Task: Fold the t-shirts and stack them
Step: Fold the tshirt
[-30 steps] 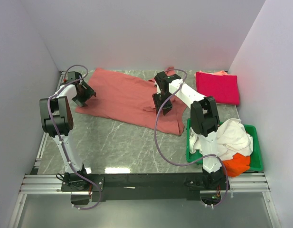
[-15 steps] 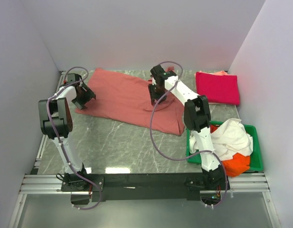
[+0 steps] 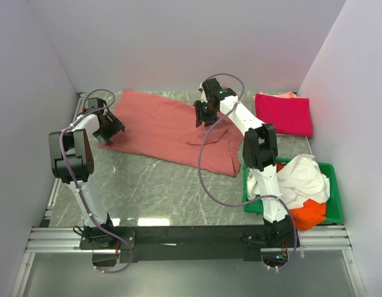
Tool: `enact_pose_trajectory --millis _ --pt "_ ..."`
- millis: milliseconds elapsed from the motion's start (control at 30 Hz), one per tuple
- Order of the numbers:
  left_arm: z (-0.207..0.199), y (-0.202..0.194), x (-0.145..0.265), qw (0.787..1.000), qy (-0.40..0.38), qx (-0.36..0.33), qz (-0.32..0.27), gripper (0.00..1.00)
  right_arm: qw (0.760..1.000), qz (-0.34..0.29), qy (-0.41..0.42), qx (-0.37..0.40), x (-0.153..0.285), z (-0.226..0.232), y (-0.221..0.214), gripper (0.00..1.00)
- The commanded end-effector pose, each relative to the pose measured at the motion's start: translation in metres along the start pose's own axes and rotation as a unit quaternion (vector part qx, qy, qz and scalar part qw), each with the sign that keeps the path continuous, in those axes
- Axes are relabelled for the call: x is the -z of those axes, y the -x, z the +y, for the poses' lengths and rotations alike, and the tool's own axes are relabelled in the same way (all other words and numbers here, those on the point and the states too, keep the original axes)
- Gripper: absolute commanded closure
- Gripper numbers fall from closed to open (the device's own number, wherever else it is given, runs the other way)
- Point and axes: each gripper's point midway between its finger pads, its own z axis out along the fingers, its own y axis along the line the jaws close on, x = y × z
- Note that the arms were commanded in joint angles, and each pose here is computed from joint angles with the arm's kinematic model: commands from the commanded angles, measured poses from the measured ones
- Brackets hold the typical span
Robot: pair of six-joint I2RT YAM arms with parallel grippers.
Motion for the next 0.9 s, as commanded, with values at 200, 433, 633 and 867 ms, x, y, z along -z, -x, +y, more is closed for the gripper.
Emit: enact_pose_trajectory --millis 200,433,633,867 --pt "-0.003 0.007 0.017 1.0 -0.008 -0.005 -0.018 0.21 0.999 0.02 0.028 0.012 -0.008 0.005 -0.011 0.48" --pt "-0.001 0.005 0.016 1.0 -0.006 -0.004 -0.017 0.2 0.999 0.042 0.032 0.008 -0.021 0.003 -0.025 0.52" --pt "0.0 0.003 0.016 1.0 -0.005 -0.006 -0.014 0.21 0.998 0.055 0.031 0.008 -0.028 0.001 -0.033 0.53" --pt "0.001 0.003 0.016 1.0 -0.004 -0.008 -0.014 0.2 0.998 0.056 0.029 0.01 -0.029 0.0 -0.034 0.72"
